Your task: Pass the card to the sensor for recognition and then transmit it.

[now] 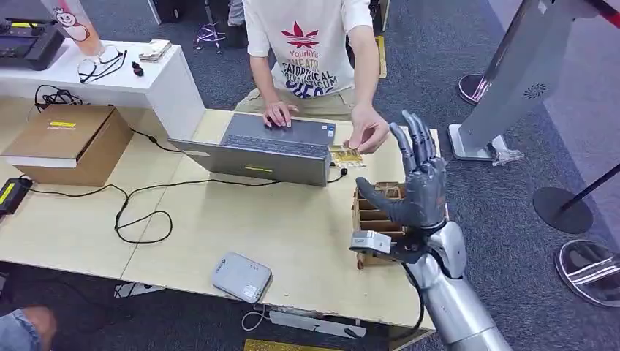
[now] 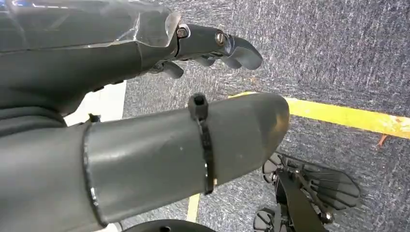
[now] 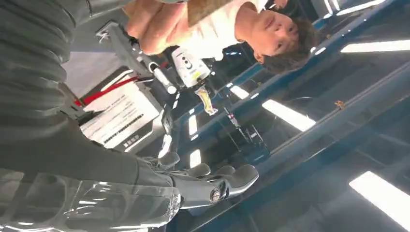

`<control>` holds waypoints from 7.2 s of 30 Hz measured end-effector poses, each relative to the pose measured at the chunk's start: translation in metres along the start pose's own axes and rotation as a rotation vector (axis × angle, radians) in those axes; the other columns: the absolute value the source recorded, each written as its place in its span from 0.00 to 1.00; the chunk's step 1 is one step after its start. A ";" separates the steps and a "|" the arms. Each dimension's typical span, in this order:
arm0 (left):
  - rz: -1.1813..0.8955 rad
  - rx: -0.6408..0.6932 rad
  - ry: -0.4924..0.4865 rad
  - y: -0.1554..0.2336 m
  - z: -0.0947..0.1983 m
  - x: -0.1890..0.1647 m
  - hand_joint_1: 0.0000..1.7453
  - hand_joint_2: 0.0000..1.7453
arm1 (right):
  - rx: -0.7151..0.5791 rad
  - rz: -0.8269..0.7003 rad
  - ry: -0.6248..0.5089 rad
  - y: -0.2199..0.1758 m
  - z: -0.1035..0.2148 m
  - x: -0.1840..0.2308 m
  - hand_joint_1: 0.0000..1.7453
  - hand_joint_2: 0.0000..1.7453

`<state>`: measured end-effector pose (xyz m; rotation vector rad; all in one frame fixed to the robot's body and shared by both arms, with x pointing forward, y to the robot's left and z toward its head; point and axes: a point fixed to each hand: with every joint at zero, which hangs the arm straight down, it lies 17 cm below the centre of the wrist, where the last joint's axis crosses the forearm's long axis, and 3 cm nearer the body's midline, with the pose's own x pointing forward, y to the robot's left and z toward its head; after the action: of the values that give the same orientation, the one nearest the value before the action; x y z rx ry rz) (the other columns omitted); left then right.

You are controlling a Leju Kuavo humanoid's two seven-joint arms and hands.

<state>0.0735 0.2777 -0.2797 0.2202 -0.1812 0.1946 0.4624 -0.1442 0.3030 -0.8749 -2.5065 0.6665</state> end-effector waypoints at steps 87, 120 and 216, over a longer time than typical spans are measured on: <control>-0.002 0.013 0.012 0.004 -0.001 0.003 0.00 0.00 | 0.752 -1.496 0.334 0.109 0.137 0.135 1.00 1.00; -0.043 -0.005 0.018 -0.005 0.000 0.013 0.00 0.00 | 1.057 -1.329 0.413 0.229 0.181 0.221 1.00 1.00; -0.127 -0.027 0.007 -0.033 0.007 0.029 0.00 0.00 | 1.040 -0.916 0.889 0.280 0.224 0.105 1.00 1.00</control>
<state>0.1072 0.2493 -0.2734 0.2037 -0.1624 0.0664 0.4028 0.0499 -0.0104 0.3336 -1.2038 0.8175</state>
